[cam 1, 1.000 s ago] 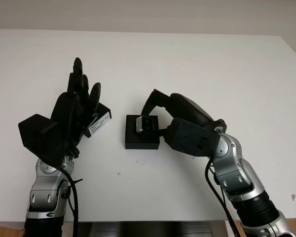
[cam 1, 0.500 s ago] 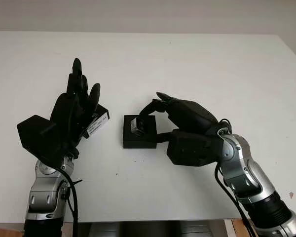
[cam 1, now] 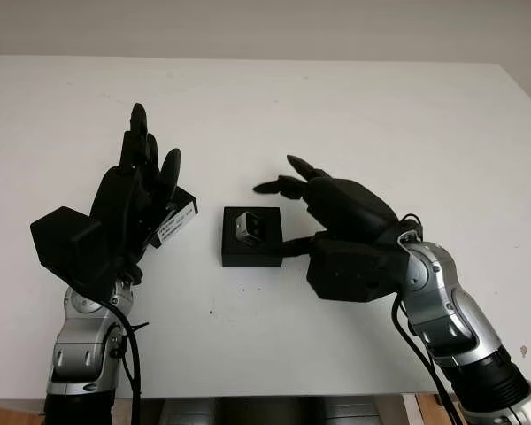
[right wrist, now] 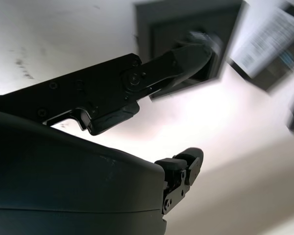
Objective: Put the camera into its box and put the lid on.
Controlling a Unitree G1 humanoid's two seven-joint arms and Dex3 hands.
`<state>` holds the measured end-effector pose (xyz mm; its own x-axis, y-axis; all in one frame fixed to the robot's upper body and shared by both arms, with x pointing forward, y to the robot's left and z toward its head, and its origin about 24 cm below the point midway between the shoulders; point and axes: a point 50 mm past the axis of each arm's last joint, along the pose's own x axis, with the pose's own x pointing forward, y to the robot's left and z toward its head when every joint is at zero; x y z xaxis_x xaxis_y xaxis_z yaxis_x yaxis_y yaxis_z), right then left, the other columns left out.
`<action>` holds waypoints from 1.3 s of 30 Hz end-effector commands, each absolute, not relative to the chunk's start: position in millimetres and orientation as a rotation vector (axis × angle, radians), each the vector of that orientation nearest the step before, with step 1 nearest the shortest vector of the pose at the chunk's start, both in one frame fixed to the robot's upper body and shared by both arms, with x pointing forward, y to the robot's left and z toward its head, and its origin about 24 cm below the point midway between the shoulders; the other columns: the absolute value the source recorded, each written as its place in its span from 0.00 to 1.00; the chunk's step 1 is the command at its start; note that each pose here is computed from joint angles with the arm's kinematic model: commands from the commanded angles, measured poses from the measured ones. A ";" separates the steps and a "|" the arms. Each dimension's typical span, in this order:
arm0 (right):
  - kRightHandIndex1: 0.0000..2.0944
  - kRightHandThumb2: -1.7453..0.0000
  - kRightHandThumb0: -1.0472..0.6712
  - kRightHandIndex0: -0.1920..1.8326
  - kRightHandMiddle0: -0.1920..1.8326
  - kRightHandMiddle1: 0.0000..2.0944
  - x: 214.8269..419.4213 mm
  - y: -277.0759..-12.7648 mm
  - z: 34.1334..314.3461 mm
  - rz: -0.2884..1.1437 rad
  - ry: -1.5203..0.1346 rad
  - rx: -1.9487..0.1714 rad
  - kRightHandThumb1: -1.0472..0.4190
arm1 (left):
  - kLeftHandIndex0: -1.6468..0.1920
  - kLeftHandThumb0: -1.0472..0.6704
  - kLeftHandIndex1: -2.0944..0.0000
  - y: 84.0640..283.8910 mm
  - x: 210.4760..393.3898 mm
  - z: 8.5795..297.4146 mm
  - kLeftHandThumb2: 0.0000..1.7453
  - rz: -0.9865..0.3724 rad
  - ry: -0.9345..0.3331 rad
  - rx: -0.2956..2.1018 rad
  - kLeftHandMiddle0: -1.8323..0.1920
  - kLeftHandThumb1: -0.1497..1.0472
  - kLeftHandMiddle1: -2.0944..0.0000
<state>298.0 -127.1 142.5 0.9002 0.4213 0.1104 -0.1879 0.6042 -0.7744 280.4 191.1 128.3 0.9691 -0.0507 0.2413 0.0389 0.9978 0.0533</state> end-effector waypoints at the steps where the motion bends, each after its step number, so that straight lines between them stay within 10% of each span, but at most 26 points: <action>1: 0.08 0.97 0.19 0.21 0.25 0.09 298.1 -133.2 137.7 0.321 -0.282 -0.789 0.07 | 1.00 0.18 1.00 191.2 277.6 128.7 0.27 -0.044 -0.249 0.050 1.00 1.00 1.00; 12: 0.06 0.97 0.21 0.26 0.18 0.38 289.5 -139.2 129.7 0.205 -0.330 -0.547 0.11 | 1.00 0.19 1.00 190.5 276.4 127.3 0.29 -0.040 -0.251 0.059 1.00 1.00 1.00; 39: 0.04 0.97 0.20 0.25 0.14 0.47 274.1 -108.6 88.0 0.240 -0.374 -0.659 0.09 | 1.00 0.19 1.00 192.5 275.7 126.0 0.29 -0.044 -0.241 0.069 1.00 1.00 1.00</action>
<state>272.6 -112.1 84.7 0.9133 0.3294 0.2393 -0.1027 0.7552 -0.6474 278.1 192.0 124.1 0.9725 -0.0514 0.2274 0.0379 0.9973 0.0634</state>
